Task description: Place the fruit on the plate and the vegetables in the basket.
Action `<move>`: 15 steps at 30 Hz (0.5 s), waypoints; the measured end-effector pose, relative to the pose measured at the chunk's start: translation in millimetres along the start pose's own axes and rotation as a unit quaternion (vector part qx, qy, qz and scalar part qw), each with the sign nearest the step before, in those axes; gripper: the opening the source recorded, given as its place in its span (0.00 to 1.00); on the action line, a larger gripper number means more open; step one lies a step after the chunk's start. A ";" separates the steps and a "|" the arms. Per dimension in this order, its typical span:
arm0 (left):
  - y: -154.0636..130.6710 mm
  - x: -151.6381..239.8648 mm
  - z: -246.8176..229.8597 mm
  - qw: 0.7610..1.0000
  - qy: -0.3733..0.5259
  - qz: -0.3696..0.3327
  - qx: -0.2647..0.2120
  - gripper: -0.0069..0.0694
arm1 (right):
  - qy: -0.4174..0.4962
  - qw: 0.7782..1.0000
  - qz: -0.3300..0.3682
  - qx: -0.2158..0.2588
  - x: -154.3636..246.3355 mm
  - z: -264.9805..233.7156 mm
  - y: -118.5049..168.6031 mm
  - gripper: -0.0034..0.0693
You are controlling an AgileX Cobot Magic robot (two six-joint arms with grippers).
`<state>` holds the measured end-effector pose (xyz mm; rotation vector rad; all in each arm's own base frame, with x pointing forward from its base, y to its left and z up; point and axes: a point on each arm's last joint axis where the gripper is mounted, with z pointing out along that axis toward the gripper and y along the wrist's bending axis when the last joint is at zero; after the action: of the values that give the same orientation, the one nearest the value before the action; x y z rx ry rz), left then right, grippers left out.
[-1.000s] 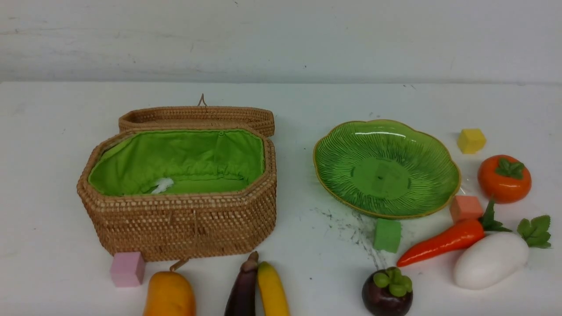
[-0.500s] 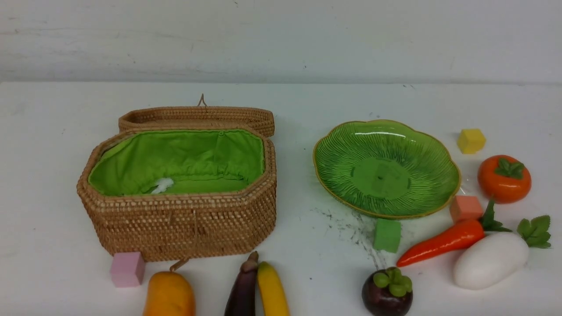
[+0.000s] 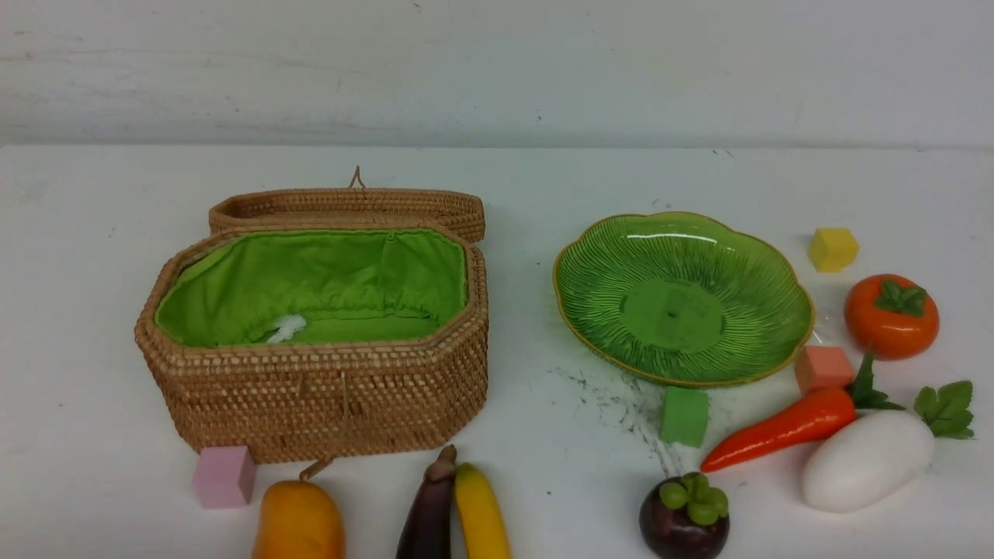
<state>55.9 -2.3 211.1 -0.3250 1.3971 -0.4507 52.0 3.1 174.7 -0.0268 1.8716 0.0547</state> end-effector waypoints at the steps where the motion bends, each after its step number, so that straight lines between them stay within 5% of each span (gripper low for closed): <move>1: -1.0 -2.6 0.0 1.000 -0.014 -0.020 0.006 0.40 | 0.000 1.000 0.000 0.000 0.0 0.0 0.0 0.38; 9: -18.4 -34.7 -2.9 0.994 -0.094 -0.034 0.053 0.40 | 0.000 1.000 0.000 0.000 0.0 0.0 0.0 0.38; 15: -65.2 -118.5 1.5 0.989 -0.123 -0.033 0.074 0.40 | 0.000 1.000 0.000 0.000 0.0 0.0 0.0 0.38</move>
<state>37.0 -1.7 345.1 -0.2949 1.1092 -0.5476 52.0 3.1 174.7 -0.0268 1.8716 0.0547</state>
